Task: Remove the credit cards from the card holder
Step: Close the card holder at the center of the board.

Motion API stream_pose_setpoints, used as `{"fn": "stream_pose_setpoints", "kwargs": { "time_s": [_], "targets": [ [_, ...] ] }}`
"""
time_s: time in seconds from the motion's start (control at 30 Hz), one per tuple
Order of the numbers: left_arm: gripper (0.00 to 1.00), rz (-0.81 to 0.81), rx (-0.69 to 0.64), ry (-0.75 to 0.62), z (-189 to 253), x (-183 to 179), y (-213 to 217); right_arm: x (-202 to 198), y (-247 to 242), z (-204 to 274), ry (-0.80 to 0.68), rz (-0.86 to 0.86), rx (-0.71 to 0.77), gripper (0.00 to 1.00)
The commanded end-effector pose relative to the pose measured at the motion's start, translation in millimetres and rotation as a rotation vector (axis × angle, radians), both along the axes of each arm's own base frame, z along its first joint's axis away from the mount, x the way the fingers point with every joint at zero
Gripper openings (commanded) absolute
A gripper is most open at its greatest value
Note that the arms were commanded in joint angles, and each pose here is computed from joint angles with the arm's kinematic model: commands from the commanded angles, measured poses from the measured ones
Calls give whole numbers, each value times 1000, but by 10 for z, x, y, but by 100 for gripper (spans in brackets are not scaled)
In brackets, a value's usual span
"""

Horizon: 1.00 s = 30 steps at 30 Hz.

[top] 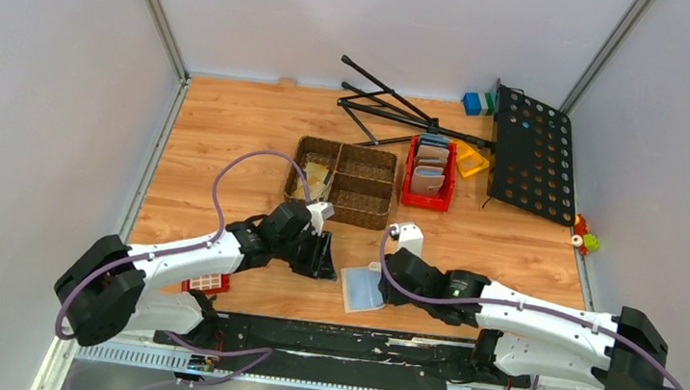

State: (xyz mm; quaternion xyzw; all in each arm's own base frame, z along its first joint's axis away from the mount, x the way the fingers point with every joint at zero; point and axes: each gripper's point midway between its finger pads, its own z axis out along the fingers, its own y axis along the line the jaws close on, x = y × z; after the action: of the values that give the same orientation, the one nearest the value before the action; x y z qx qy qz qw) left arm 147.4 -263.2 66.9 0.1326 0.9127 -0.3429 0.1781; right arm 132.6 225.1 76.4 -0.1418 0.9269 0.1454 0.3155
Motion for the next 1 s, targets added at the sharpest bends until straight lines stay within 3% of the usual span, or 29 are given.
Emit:
{"fn": "stream_pose_setpoints", "kwargs": {
  "time_s": [0.0, 0.13, 0.47, 0.57, 0.63, 0.7, 0.97],
  "targets": [
    [38, -18, -97, 5, 29, -4, -200, -147, 431, 240, -14, 184, 234, 29],
    [29, -35, -80, 27, -86, -44, -219, -226, 539, 242, 5, 246, 273, 35],
    [26, -8, 70, 52, -469, -32, -32, -129, 815, 205, 29, 285, 190, 50],
    [25, -3, 132, 57, -582, -44, 69, -85, 897, 206, 18, 293, 186, 57],
    [25, -2, 149, 61, -631, -55, 102, -23, 908, 175, 6, 275, 169, 71],
    [25, -8, 153, 69, -668, -70, 105, 34, 913, 133, 17, 258, 168, 75],
    [24, -1, 158, 69, -695, -73, 124, -4, 1074, -59, 165, 307, 321, 70]
  ]
}}
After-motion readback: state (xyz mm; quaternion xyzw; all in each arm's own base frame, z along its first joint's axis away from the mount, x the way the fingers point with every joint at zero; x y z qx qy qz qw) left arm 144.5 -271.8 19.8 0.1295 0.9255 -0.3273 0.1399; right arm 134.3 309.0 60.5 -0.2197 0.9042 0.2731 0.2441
